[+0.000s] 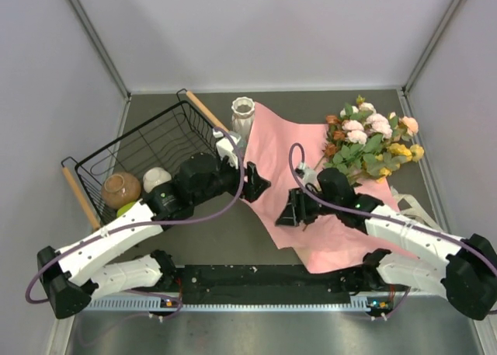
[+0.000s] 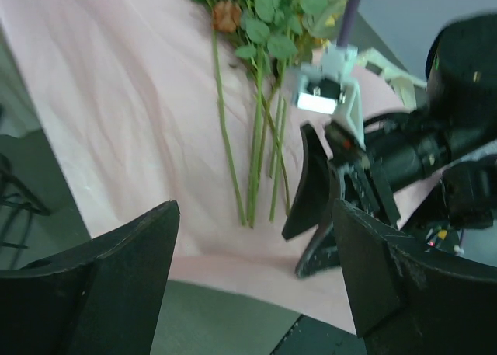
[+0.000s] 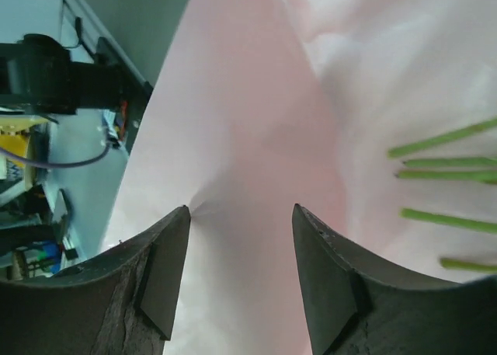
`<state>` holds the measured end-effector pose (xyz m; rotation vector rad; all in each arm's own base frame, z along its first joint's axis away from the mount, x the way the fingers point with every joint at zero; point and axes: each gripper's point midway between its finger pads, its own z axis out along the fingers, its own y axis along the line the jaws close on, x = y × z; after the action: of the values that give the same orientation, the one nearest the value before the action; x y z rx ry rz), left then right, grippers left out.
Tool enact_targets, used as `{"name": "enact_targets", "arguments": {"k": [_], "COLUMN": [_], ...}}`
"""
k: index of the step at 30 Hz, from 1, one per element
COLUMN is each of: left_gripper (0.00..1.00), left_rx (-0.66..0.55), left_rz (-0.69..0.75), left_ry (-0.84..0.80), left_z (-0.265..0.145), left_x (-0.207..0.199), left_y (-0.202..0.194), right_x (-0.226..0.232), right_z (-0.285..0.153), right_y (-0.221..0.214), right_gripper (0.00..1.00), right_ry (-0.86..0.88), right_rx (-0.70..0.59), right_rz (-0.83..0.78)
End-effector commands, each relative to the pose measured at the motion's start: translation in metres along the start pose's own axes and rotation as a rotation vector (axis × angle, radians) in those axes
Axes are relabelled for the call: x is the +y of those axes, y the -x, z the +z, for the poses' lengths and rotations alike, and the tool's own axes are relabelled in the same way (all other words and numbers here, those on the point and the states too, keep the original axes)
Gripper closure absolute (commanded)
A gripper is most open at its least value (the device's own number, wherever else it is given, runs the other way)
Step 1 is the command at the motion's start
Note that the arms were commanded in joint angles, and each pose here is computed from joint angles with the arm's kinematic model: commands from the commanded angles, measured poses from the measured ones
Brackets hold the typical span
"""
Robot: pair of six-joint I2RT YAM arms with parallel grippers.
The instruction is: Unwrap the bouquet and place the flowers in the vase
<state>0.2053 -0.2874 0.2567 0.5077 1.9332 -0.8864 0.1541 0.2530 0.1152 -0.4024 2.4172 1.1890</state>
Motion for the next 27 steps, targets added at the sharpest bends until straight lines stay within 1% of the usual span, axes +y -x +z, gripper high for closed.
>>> {"name": "enact_targets", "arguments": {"k": [1, 2, 5, 6, 8, 9, 11, 12, 13, 14, 15, 16, 18, 19, 21, 22, 24, 25, 26, 27], "left_gripper": [0.14, 0.13, 0.11, 0.11, 0.10, 0.09, 0.09, 0.10, 0.10, 0.10, 0.09, 0.09, 0.07, 0.06, 0.05, 0.05, 0.05, 0.05, 0.05, 0.05], "left_rx": [-0.157, -0.166, -0.188, -0.189, -0.183, -0.171, -0.143, -0.132, -0.121, -0.119, -0.124, -0.117, -0.122, -0.122, -0.098, -0.093, -0.073, -0.071, -0.062, -0.054], "left_rz": [0.045, 0.047, 0.053, 0.053, 0.045, 0.045, 0.035, 0.028, 0.023, 0.011, 0.008, 0.003, -0.010, -0.012, -0.020, -0.021, -0.029, -0.033, -0.039, -0.045], "left_ry": [0.062, 0.068, 0.096, 0.096, 0.096, 0.077, 0.074, 0.071, 0.075, 0.075, 0.042, 0.028, 0.012, 0.003, -0.014, -0.025, -0.045, -0.056, -0.074, -0.078], "left_z": [-0.027, -0.029, -0.039, -0.040, -0.040, -0.039, -0.032, -0.030, -0.027, -0.027, -0.026, -0.026, -0.024, -0.022, -0.017, -0.015, -0.011, -0.009, -0.008, -0.007], "left_x": [0.008, 0.009, 0.016, 0.016, 0.018, 0.015, 0.016, 0.016, 0.017, 0.018, 0.012, 0.011, 0.009, 0.008, 0.007, 0.005, 0.002, 0.000, -0.003, -0.002], "left_y": [0.056, 0.059, 0.066, 0.066, 0.064, 0.061, 0.055, 0.052, 0.049, 0.048, 0.048, 0.043, 0.041, 0.039, 0.033, 0.032, 0.027, 0.027, 0.024, 0.020], "right_x": [0.006, 0.013, 0.015, 0.027, 0.036, 0.047, 0.047, 0.041, 0.028, 0.020, 0.013, -0.005, -0.024, -0.058, -0.088, -0.103, -0.109, -0.117, -0.117, -0.126], "right_z": [0.029, 0.036, 0.056, 0.061, 0.070, 0.072, 0.073, 0.066, 0.064, 0.056, 0.042, 0.030, 0.005, -0.011, -0.033, -0.048, -0.061, -0.066, -0.070, -0.074], "right_y": [-0.017, -0.014, -0.033, -0.039, -0.045, -0.048, -0.045, -0.042, -0.031, -0.024, -0.020, -0.002, 0.013, 0.022, 0.031, 0.042, 0.059, 0.066, 0.077, 0.083], "right_gripper": [0.44, 0.44, 0.44, 0.44, 0.44, 0.44, 0.44, 0.44, 0.42, 0.42, 0.41, 0.40, 0.37, 0.35, 0.31, 0.31, 0.33, 0.35, 0.37, 0.44], "right_ry": [0.052, 0.098, 0.141, 0.166, 0.162, 0.160, 0.132, 0.082, 0.004, -0.035, -0.068, -0.134, -0.202, -0.318, -0.409, -0.424, -0.419, -0.444, -0.457, -0.511], "right_rx": [-0.003, -0.023, 0.050, 0.075, 0.106, 0.139, 0.134, 0.133, 0.078, 0.046, 0.015, -0.063, -0.168, -0.228, -0.300, -0.354, -0.407, -0.426, -0.450, -0.477], "right_rz": [0.071, 0.108, 0.162, 0.138, 0.098, 0.070, 0.033, 0.041, 0.029, 0.037, 0.053, 0.106, 0.165, 0.250, 0.340, 0.396, 0.425, 0.433, 0.423, 0.420]}}
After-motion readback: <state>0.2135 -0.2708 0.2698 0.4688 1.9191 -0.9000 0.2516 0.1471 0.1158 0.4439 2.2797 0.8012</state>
